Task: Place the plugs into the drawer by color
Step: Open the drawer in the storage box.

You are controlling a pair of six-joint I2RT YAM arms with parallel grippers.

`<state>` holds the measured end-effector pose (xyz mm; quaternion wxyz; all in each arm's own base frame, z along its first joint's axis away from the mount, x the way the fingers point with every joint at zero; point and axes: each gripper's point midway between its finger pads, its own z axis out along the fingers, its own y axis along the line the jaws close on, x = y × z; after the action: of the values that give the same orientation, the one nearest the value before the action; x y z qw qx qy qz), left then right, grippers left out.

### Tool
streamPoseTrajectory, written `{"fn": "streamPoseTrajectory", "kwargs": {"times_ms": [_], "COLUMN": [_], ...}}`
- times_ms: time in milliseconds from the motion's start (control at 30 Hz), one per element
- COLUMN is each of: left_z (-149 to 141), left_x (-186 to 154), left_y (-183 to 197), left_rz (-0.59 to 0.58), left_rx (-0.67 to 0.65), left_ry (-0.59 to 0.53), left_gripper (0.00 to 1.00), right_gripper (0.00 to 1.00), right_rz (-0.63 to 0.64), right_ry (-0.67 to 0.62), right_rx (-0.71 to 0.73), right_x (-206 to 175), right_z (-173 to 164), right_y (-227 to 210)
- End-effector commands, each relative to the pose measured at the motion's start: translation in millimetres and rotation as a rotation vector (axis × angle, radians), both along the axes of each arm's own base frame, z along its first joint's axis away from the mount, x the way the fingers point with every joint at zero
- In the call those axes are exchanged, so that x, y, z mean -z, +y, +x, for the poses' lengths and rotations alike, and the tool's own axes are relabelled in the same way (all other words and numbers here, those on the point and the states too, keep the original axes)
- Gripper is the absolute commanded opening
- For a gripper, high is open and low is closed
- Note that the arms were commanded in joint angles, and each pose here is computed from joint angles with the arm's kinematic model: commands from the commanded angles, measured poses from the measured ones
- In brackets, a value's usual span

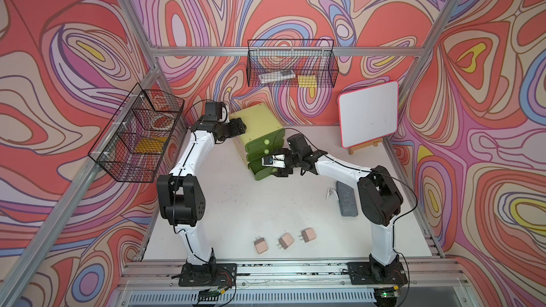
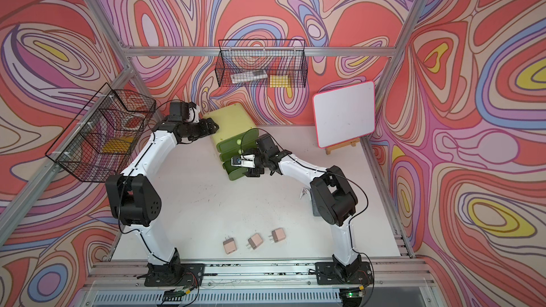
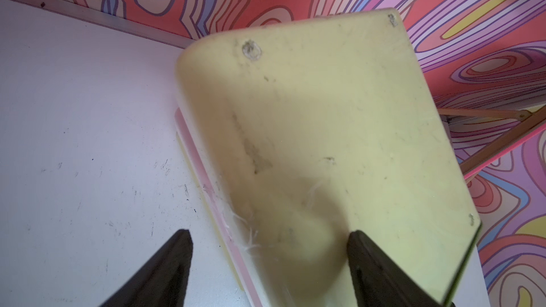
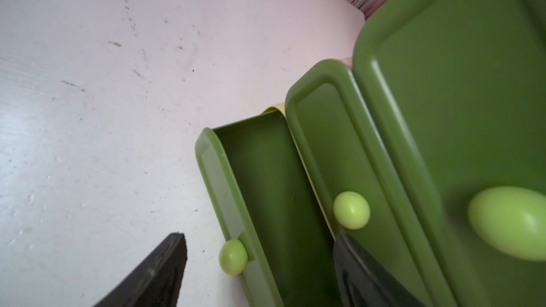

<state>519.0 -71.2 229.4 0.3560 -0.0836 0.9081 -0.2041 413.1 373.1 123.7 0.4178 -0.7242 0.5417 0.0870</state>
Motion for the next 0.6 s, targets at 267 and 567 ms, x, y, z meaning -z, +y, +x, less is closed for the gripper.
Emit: {"fn": "streamPoseTrajectory", "kwargs": {"times_ms": [267,567], "left_z": [-21,-21], "left_x": [53,55], "left_y": [17,18], "left_rz": [0.058,0.06], "left_rx": [-0.039,-0.043], "left_ry": [0.179,0.183], "left_gripper": [0.81,0.81], "right_gripper": [0.81,0.82], "right_rz": [-0.236,-0.337], "right_ry": [0.007,0.039], "right_rx": [-0.02,-0.063], "right_x": [51,73], "right_z": [14,1], "right_y": [-10,-8]}}
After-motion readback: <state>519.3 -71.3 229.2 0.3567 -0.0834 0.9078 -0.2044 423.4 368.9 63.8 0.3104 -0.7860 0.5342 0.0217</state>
